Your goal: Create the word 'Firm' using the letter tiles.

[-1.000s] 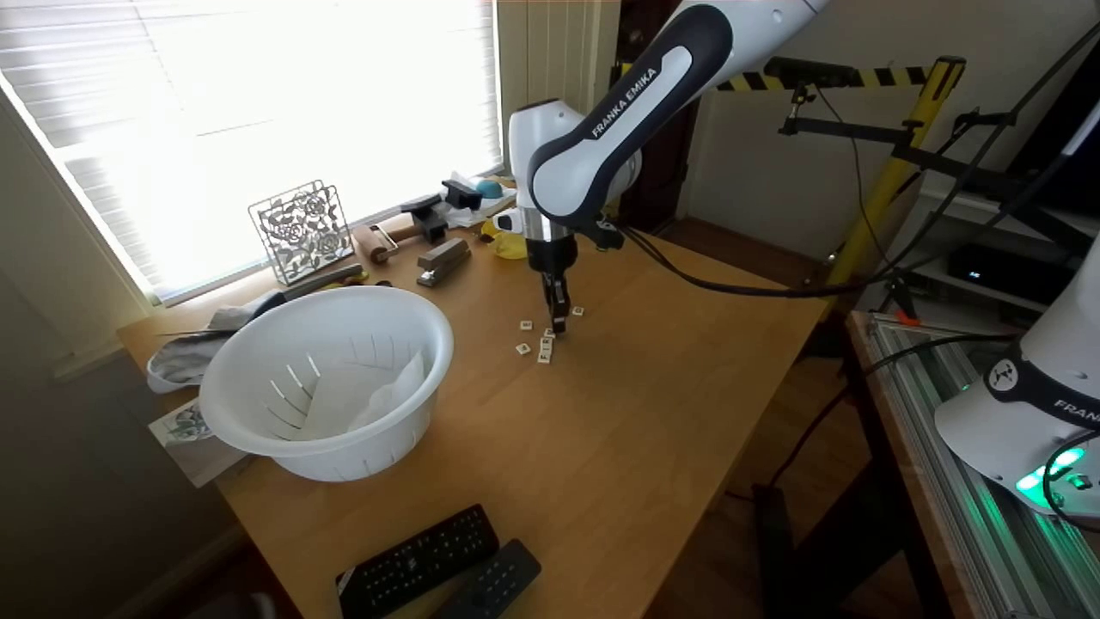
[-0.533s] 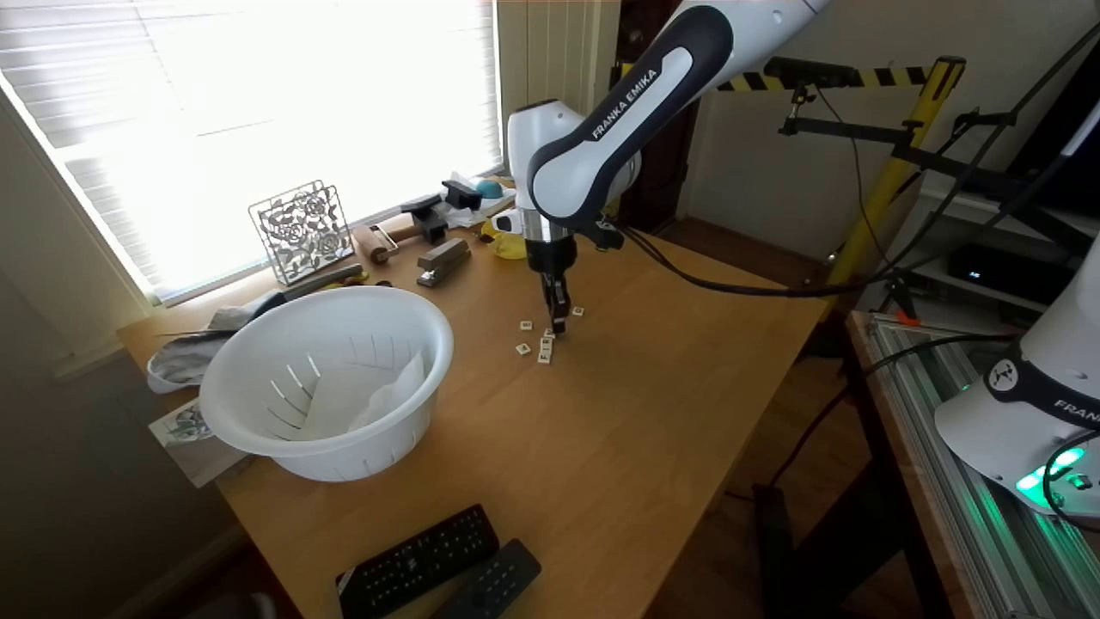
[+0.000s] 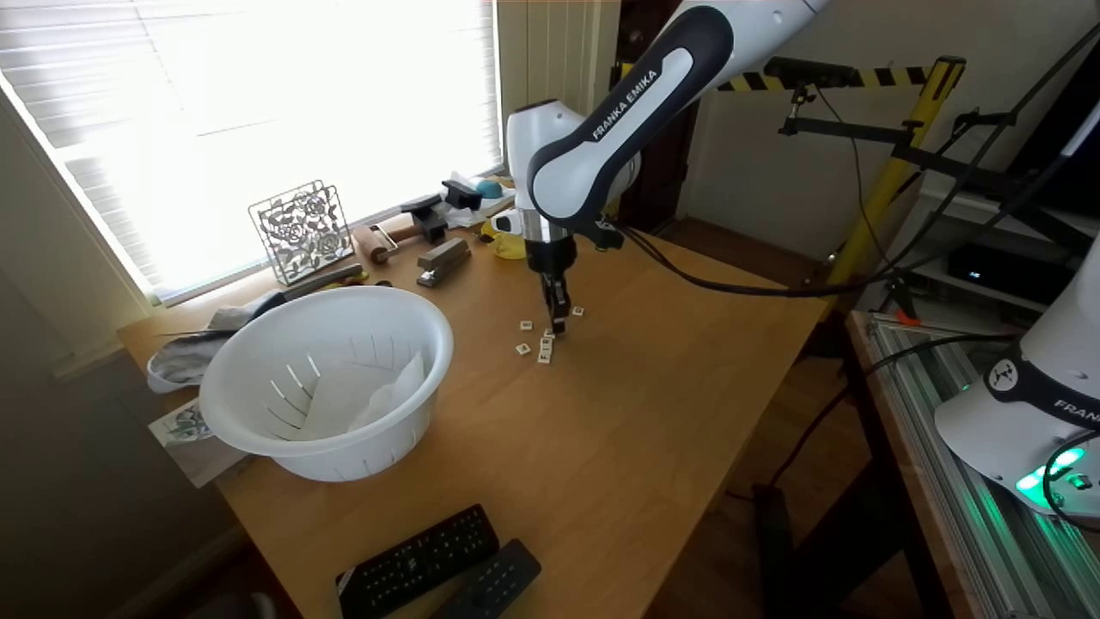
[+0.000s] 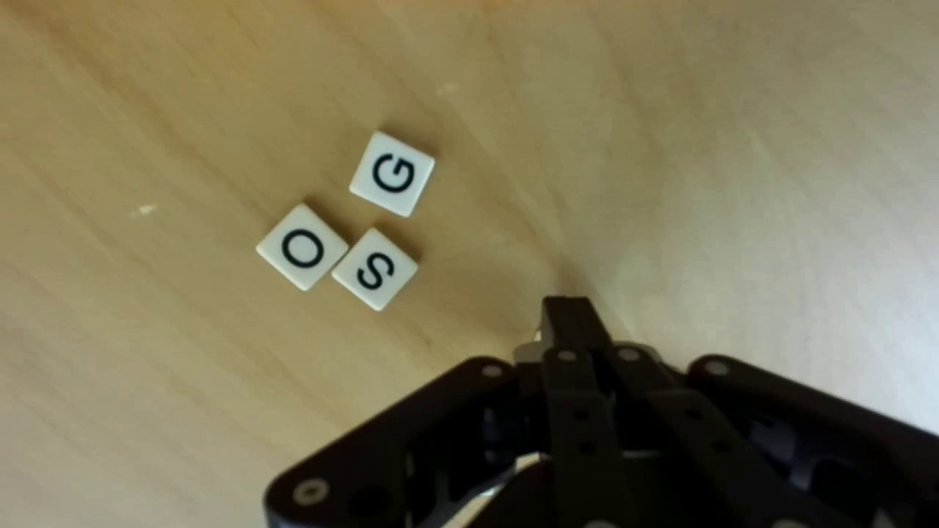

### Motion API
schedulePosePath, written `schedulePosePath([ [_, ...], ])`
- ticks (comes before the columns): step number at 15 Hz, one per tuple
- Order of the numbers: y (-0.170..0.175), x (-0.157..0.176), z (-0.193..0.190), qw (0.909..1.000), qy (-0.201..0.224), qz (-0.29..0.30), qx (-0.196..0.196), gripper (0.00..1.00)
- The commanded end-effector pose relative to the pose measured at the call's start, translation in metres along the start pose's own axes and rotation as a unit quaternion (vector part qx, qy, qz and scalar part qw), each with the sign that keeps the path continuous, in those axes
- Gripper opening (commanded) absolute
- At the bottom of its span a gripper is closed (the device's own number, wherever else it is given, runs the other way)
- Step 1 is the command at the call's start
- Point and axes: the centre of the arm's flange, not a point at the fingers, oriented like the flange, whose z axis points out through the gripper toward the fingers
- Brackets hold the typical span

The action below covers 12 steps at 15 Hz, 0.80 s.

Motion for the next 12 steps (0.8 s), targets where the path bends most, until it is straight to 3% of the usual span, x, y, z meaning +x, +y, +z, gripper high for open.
schedulePosePath([
  [1, -0.0004, 0.0045, 0.0097, 0.9999, -0.011, -0.012, -0.001, 0.00],
  [12, -0.0028, 0.0082, 0.0107, 0.9998, -0.010, -0.014, -0.001, 0.00],
])
